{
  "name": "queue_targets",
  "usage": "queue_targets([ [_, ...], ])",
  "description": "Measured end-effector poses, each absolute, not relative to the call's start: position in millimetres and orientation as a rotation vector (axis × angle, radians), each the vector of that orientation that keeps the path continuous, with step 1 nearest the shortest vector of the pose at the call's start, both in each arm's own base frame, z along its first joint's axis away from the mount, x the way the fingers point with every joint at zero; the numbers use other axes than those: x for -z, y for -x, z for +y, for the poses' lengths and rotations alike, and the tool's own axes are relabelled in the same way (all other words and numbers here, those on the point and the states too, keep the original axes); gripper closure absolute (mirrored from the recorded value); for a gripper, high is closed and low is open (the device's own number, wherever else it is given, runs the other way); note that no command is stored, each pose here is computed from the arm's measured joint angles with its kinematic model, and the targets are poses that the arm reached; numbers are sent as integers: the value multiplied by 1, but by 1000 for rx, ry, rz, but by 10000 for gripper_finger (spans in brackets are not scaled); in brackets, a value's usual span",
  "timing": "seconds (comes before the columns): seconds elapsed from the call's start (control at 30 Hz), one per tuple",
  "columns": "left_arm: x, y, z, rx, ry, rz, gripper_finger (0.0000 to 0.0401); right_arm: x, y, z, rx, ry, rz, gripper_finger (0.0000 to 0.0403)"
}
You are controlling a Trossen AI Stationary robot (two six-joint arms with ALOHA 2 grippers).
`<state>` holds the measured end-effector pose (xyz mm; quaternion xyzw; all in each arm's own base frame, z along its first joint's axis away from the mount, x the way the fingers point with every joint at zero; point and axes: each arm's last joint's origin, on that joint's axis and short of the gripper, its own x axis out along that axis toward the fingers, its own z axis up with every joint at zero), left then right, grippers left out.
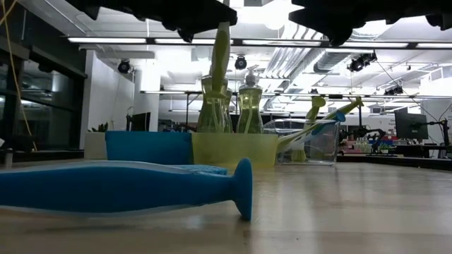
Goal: Pick & Place Kitchen Sink Supplies
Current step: Put the green toilet brush into the transparent bin
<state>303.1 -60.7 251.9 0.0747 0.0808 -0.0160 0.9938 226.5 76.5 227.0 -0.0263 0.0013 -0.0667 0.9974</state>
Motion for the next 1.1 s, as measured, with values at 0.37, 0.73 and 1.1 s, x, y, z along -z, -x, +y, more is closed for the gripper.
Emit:
queue_targets([
  [0.37, -258, -315, -47, 120, -112, 106, 352, -217, -241, 84, 74, 77, -73, 192],
  [0.73, -251, -329, -49, 146, -123, 171, 352, -233, -250, 89, 8, 123, -156, 192],
  [1.1, -251, -333, -50, 154, -124, 171, 352, -242, -283, 79, -8, 153, -114, 192],
])
